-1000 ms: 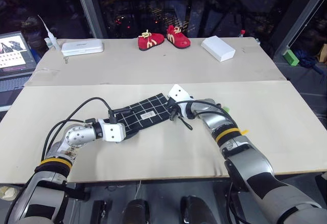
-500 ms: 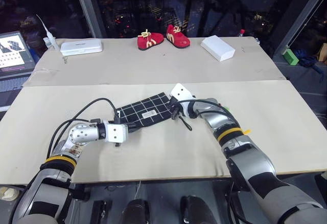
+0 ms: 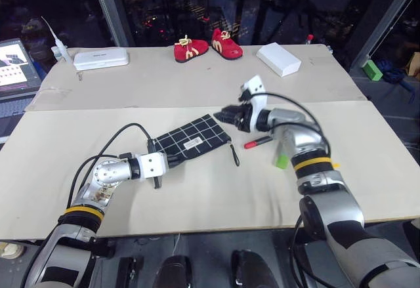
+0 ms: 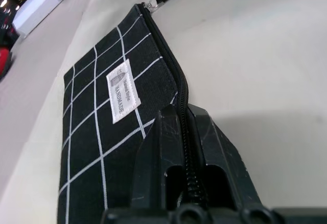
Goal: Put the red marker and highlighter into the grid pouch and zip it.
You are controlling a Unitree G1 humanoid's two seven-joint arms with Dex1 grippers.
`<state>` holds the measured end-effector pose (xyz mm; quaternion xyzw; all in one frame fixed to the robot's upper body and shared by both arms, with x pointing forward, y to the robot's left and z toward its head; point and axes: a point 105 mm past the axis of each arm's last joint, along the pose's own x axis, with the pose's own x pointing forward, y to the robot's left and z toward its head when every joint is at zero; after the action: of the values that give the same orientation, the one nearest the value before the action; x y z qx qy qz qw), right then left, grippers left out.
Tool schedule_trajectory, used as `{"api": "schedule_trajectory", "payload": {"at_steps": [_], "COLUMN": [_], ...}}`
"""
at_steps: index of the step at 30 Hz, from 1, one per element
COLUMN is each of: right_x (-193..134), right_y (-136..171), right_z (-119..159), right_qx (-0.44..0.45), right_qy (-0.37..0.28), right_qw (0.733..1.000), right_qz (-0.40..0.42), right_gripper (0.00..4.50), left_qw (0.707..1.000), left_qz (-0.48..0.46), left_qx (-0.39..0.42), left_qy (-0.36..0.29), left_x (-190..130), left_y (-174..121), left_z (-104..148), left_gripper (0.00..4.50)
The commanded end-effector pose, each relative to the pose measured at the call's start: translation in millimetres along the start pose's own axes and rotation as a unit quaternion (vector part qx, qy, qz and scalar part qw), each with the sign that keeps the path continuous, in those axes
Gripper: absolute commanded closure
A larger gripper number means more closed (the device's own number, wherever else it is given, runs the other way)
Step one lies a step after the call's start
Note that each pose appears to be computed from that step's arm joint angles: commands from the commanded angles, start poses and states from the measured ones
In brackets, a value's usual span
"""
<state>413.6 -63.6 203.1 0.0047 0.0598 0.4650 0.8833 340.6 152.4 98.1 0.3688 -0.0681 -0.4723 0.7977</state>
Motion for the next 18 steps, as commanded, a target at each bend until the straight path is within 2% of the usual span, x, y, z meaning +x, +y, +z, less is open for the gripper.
{"api": "schedule_trajectory", "payload": {"at_steps": [1,3,6,10,18], "right_x": [-26,-35,-43,-35,-12], "right_y": [4,1,-10,-10,-14], "right_z": [20,9,-24,-55,-60], "right_qx": [-0.001,-0.025,-0.043,-0.040,-0.031], "right_qy": [-0.018,0.007,0.054,0.087,0.081], "right_qw": [1.000,0.999,0.994,0.988,0.987], "right_qz": [0.002,-0.020,-0.085,-0.123,-0.139], "right_gripper": [1.97,1.97,1.97,1.97,1.97], "left_qw": [0.997,0.996,0.993,0.990,0.989], "left_qz": [0.068,0.082,0.103,0.121,0.119], "left_qx": [-0.026,-0.036,-0.053,-0.074,-0.085], "left_qy": [-0.014,-0.009,-0.001,-0.005,-0.003], "left_x": [-4,-4,-3,0,3], "left_y": [24,27,28,30,24], "left_z": [16,20,24,32,36], "left_gripper": [4.50,4.50,4.50,4.50,4.50]}}
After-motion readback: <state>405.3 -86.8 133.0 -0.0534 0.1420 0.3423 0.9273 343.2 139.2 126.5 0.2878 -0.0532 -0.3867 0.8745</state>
